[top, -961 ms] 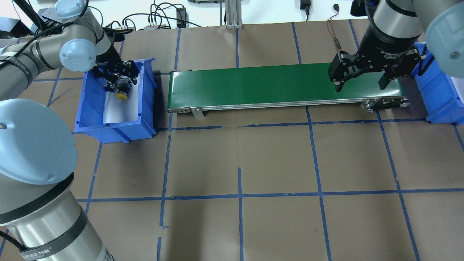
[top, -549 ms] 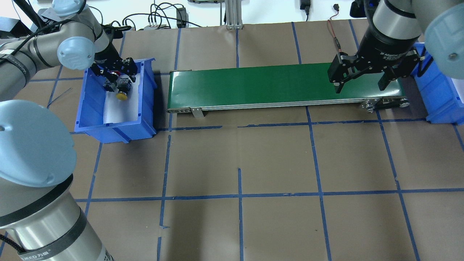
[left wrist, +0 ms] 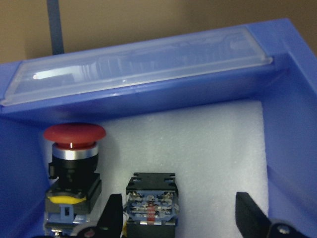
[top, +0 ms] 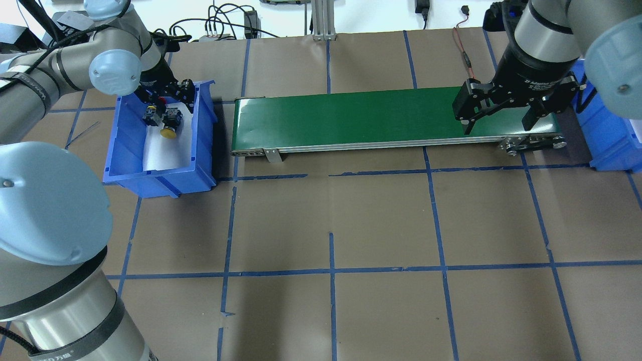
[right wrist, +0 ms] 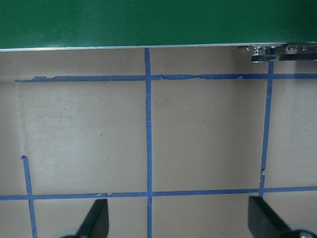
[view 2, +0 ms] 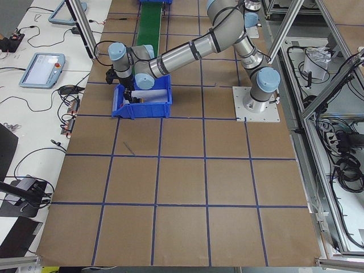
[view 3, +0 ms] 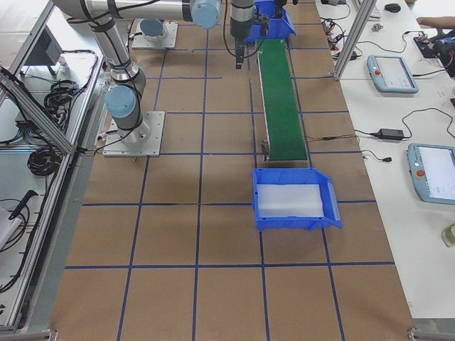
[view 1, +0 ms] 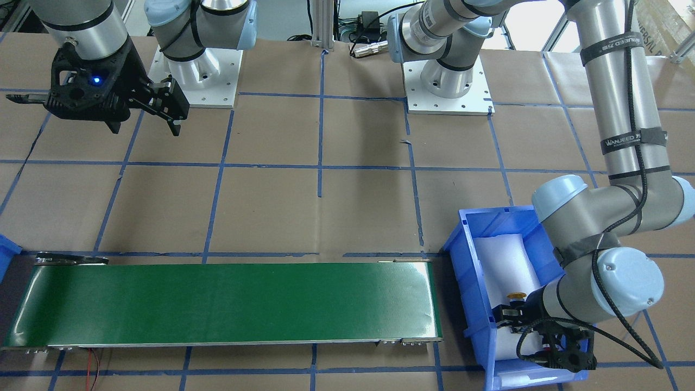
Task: Transport two buttons from left to right
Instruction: 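Grasp the yellow-capped black button with the left gripper and lift it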
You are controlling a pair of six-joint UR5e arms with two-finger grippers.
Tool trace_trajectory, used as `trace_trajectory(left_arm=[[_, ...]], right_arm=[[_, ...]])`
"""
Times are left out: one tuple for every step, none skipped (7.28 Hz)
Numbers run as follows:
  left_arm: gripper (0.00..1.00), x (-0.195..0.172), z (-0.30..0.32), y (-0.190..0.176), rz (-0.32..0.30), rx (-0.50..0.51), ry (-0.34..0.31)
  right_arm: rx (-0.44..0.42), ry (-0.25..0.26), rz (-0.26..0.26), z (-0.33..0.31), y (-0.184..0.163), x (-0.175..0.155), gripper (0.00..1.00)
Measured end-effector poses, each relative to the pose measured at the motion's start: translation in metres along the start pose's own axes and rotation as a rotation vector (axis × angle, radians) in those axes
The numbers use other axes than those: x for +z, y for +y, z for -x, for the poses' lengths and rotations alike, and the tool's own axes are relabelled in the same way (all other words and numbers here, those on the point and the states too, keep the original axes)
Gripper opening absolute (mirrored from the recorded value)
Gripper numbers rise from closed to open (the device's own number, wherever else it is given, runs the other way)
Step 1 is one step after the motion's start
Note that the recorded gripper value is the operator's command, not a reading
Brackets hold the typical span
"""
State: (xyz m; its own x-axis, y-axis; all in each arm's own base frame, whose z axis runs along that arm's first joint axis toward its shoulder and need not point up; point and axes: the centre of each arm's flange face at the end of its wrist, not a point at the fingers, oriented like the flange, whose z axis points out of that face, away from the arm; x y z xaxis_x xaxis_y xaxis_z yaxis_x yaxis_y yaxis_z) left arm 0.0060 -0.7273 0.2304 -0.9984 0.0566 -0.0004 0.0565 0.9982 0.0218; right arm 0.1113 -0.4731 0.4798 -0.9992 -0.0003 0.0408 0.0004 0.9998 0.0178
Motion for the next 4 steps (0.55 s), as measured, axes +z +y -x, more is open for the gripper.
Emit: trace_trajectory(left_arm=[[0.79,0.0002,0.0006,0.0001,0.000,-0.001,0.002],[0.77,0.0001,0.0032,0.0003,-0.001,-0.005,0.004],[0.77,-0.0010,0.0066,0.0001,-0.003,-0.008,0.005],[0.77,-0.0023,0.0089,-0.0004,-0.006,-0.011,0.005]], right_arm=[[0.000,0.000,0.000,0.0000,0.0002,-0.0001,1.00],[0.000,0.000,0.000,0.0000,0.0004,0.0001,1.00],[0.000,0.000,0.001,0.0001,0.0010,0.0005,1.00],[0.000,0.000,0.002,0.0001,0.0016,0.0011,1.00]])
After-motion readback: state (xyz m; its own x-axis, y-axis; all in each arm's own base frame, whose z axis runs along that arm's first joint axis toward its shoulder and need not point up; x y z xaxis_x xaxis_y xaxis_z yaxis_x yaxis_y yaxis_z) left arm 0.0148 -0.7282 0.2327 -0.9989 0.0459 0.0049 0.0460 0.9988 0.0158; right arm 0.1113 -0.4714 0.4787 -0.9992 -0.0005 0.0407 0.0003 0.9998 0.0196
